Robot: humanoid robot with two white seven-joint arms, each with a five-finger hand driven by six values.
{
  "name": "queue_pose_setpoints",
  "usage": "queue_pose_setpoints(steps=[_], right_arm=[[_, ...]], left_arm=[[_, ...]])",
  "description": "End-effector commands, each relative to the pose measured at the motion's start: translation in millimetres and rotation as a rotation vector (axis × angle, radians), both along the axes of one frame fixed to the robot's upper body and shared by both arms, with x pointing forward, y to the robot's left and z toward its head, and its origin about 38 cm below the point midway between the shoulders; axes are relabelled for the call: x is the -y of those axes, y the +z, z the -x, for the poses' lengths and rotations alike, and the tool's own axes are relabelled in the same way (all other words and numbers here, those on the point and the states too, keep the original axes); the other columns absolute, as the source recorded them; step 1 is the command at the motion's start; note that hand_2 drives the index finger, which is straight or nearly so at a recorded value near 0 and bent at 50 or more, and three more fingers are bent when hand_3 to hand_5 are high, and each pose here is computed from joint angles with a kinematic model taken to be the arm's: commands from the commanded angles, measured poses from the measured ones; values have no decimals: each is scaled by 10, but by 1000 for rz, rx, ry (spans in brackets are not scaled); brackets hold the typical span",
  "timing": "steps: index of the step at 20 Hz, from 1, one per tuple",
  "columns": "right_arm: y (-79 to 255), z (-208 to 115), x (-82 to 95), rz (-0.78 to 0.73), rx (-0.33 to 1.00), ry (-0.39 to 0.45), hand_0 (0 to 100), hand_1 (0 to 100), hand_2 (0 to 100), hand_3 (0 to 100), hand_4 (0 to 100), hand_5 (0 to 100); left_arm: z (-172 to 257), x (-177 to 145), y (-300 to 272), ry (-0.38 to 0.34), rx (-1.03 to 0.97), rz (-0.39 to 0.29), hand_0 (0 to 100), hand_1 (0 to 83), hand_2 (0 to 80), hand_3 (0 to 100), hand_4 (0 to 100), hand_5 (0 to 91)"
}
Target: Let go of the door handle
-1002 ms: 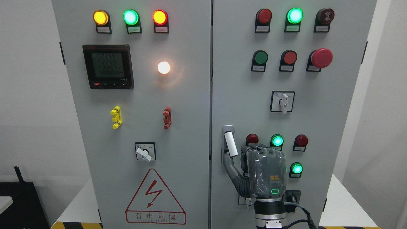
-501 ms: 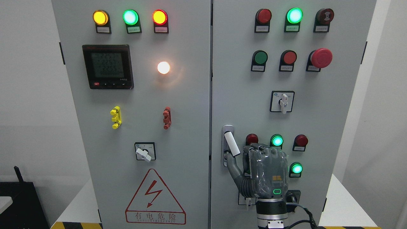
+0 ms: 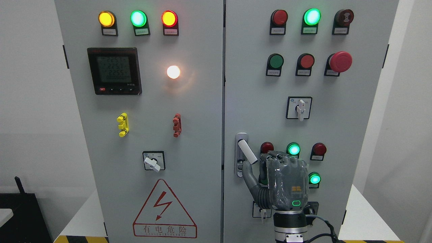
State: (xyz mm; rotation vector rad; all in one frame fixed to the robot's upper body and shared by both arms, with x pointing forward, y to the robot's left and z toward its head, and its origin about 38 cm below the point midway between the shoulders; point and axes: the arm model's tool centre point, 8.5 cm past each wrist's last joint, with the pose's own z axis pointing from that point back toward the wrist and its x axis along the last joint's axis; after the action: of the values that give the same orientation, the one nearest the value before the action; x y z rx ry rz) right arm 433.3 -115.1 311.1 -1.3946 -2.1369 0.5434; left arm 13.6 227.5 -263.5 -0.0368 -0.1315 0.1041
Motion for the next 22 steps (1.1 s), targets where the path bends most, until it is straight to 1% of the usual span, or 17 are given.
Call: queue_pose_setpoints(steps=[1,10,16,22], right_arm=[[9,6,17,4,4,-1,482,632,995,1000,1000,998],[4,2,22,5,2,-3,483,632,996,1000,1000,998],[5,-3,44,2,1,-9,471,665,994,1000,1000,998],[6,-4,49,1,1,-10,470,650,996,1000,1000,998]], left_arm=[[-224,2,7,-13,37,-1,120,389,0,0,0,0],[-224,2,7,-13,37,-1,120,389,0,0,0,0],[-229,2,7,-13,39,-1,120,389,0,0,0,0],[-224,2,7,-13,37,-1,120,389,0,0,0,0]])
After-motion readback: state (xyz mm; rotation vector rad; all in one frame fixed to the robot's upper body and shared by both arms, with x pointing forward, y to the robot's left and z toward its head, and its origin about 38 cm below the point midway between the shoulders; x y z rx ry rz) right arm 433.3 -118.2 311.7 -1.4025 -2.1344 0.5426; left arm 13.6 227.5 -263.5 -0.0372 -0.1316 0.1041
